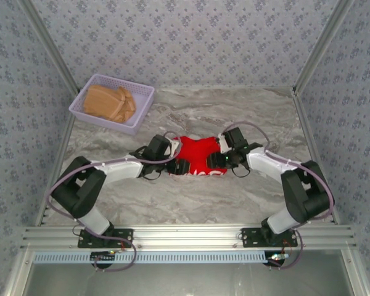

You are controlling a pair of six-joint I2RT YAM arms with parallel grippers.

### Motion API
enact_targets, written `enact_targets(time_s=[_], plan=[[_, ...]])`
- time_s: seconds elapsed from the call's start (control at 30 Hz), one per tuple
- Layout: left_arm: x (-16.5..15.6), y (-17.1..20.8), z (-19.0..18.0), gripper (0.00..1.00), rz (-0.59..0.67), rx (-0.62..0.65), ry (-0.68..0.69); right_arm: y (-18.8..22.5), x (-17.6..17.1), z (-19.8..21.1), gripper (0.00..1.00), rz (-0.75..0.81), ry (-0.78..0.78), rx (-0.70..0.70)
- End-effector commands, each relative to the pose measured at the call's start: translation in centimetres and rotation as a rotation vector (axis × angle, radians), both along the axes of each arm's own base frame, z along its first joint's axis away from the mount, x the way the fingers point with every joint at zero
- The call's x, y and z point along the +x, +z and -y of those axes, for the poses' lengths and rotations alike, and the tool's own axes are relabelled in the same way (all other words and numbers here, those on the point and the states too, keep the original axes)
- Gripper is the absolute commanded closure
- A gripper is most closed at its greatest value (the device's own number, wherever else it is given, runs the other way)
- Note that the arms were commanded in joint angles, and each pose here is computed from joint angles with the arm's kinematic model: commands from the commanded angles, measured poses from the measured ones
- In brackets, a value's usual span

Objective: Fold the inside-out t-shirt

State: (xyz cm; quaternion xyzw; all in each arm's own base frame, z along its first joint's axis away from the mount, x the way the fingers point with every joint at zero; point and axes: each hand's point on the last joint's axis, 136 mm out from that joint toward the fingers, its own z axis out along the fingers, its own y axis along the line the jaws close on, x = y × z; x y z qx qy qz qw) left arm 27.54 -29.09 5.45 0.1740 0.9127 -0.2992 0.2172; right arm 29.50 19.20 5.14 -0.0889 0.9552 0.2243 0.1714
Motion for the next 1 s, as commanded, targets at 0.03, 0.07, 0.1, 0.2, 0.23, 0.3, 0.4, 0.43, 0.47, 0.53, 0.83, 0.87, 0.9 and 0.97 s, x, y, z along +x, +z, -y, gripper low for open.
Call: enact_targets(time_s=[0.03, 0.07, 0.1, 0.2, 0.23, 0.3, 0.4, 0.43, 0.47, 0.53, 0.83, 0.87, 0.9, 0.97], plan=[[-0.8, -1.8, -0.4, 0.28, -0.039, 0.008, -0.007, -1.9, -0.1, 0.8, 0.47, -0.068, -0.030, 0.003], [-0.9, -1.5, -0.5, 0.28, -0.036, 0.006, -0.008, -1.8, -0.1, 1.0, 0.47, -0.076, -0.027, -0.004], [-0.8, -0.9, -0.5, 0.28, -0.025, 0.000, -0.005, -1.3, 0.0, 1.1, 0.47, -0.067, -0.023, -0.008], [-0.1, 2.1, -0.5, 0.27, 0.035, -0.021, 0.019, 1.6, 0.4, 1.3, 0.46, -0.002, -0.010, -0.006], [0.2, 2.8, -0.8, 0.26, 0.054, -0.020, 0.037, 2.5, 0.4, 1.4, 0.46, 0.016, -0.012, -0.007], [0.7, 3.7, -2.1, 0.26, 0.080, 0.005, 0.101, 3.8, 0.3, 2.1, 0.44, 0.045, -0.029, -0.029], [1.3, 3.6, -4.3, 0.25, 0.044, 0.033, 0.201, 4.3, 0.5, 3.7, 0.40, 0.070, -0.102, -0.104], [1.4, 3.5, -4.9, 0.25, 0.033, 0.029, 0.225, 4.5, 0.6, 3.6, 0.38, 0.085, -0.103, -0.126], [1.5, 3.7, -5.5, 0.25, 0.030, 0.021, 0.251, 4.7, 0.7, 2.8, 0.37, 0.109, -0.089, -0.146], [1.7, 4.0, -6.4, 0.25, 0.041, 0.013, 0.285, 5.1, 0.9, 0.5, 0.35, 0.149, -0.062, -0.171], [2.3, 3.5, -6.2, 0.25, -0.034, 0.010, 0.253, 3.7, 1.0, 2.4, 0.26, 0.112, -0.114, -0.333], [2.5, 3.3, -5.5, 0.25, -0.052, -0.008, 0.236, 3.5, 1.1, 2.8, 0.23, 0.087, -0.127, -0.272], [2.8, 3.1, -4.9, 0.25, -0.060, -0.018, 0.231, 3.1, 1.3, 3.1, 0.21, 0.060, -0.136, -0.204], [3.5, 2.9, -4.0, 0.25, -0.073, -0.032, 0.215, 2.5, 1.9, 3.1, 0.17, 0.025, -0.131, -0.102]])
